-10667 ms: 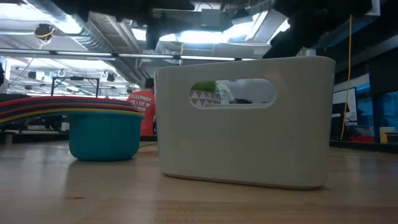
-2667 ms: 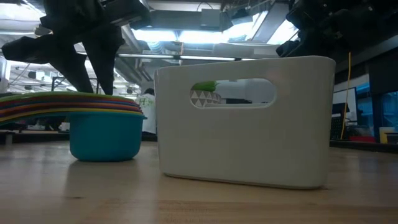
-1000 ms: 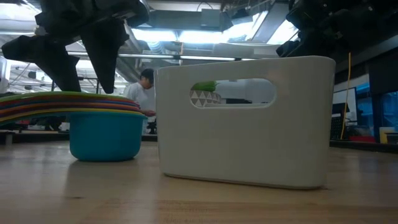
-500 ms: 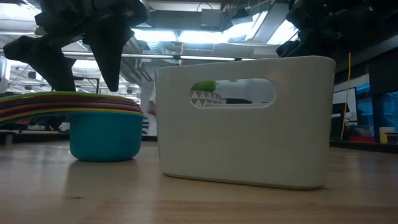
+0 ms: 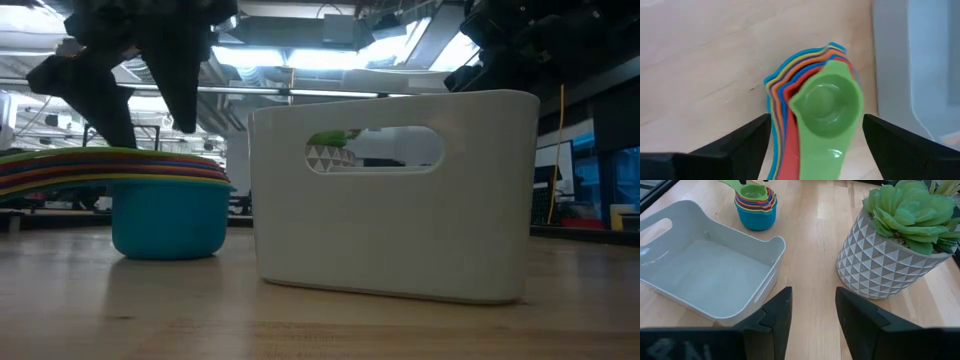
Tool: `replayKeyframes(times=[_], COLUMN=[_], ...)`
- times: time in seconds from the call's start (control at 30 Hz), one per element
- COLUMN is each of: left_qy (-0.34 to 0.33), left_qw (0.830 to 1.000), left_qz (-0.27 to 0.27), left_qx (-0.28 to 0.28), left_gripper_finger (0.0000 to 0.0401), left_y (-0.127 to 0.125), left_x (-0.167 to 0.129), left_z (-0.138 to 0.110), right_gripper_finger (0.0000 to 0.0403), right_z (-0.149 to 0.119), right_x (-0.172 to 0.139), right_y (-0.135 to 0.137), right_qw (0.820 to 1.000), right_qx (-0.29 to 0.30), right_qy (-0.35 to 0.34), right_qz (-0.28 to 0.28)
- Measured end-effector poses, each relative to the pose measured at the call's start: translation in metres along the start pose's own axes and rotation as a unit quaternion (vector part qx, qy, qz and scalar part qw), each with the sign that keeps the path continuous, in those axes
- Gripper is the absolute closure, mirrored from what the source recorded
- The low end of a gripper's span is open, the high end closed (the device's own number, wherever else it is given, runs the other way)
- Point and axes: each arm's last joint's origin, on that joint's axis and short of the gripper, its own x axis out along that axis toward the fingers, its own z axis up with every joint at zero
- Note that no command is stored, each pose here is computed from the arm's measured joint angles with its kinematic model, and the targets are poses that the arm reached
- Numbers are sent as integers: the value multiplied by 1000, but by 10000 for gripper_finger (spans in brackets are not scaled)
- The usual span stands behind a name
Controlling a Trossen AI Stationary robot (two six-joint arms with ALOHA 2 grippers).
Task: Nest measuring cups in basket
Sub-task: Put the stacked measuring cups into the bin
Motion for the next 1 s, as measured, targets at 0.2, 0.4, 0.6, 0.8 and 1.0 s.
replayKeyframes(times=[0.2, 0.4, 0.6, 0.8, 1.0], left_qy=[0, 4, 45, 117, 174], left_qw=[999, 997, 995, 985, 971], left_qz=[-31, -69, -74, -83, -76], left_qx=[25, 43, 47, 98, 144], left_gripper_finger=[92, 94, 91, 95, 95], left_y=[-2, -7, -8, -5, -1], left_x=[-10, -16, -16, -23, -23], left_z=[6, 7, 4, 3, 5], right_gripper_finger=[247, 247, 247, 247, 247], right_z=[0, 0, 0, 0, 0], right_x=[0, 0, 0, 0, 0], right_y=[0, 0, 0, 0, 0], right_qw=[1000, 1000, 1000, 1000, 1000], right_qx=[1, 1, 0, 0, 0], right_qy=[0, 0, -1, 0, 0], right_qz=[0, 0, 0, 0, 0])
